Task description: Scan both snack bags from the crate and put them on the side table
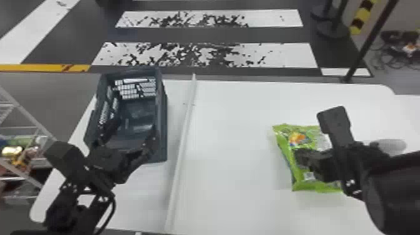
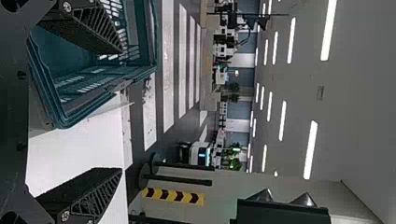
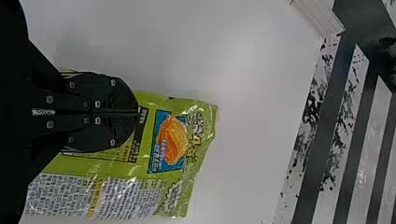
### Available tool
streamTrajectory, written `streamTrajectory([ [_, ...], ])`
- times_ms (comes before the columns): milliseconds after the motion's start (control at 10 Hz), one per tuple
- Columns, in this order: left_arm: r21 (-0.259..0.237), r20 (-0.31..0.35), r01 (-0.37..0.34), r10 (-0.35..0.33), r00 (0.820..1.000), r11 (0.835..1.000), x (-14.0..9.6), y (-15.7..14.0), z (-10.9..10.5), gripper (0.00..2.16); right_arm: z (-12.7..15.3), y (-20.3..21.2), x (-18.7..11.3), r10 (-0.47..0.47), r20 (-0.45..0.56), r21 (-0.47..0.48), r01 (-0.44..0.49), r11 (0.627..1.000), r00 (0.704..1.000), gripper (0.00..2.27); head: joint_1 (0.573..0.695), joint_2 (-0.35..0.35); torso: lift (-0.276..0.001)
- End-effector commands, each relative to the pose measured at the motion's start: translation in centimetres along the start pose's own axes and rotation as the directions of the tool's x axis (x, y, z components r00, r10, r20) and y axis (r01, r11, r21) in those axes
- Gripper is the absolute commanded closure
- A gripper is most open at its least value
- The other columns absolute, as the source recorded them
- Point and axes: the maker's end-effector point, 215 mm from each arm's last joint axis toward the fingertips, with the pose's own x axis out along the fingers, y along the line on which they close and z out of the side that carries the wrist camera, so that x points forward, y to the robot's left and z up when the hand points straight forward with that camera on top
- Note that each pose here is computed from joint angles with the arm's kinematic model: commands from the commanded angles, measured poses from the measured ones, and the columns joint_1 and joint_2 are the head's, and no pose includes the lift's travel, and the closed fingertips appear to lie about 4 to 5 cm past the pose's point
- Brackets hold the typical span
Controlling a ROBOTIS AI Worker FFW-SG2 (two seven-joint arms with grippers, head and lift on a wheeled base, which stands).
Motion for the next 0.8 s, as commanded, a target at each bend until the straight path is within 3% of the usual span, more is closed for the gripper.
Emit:
streamTrajectory([
  [0, -0.001, -0.002, -0.002, 0.002, 1.0, 1.0, -0.1, 0.1, -0.1, 0.1, -1.2, 1.1, 1.9, 0.016, -0.018, -0.025, -0.016, 1.0, 1.0, 2.25, 0.695, 0.064, -0.087],
  [500, 0.001, -0.004, -0.004, 0.004, 1.0, 1.0, -0.1, 0.3, -0.2, 0.1, -2.8, 2.4, 3.8, 0.018, -0.04, -0.056, -0.02, 0.998, 0.999, 2.25, 0.695, 0.098, -0.087],
  [700, -0.001, -0.002, -0.003, 0.003, 1.0, 1.0, -0.1, 0.2, -0.2, 0.1, -0.1, 2.0, 1.6, 0.007, 0.019, -0.047, -0.006, 0.999, 1.0, 2.25, 0.695, 0.097, -0.087],
])
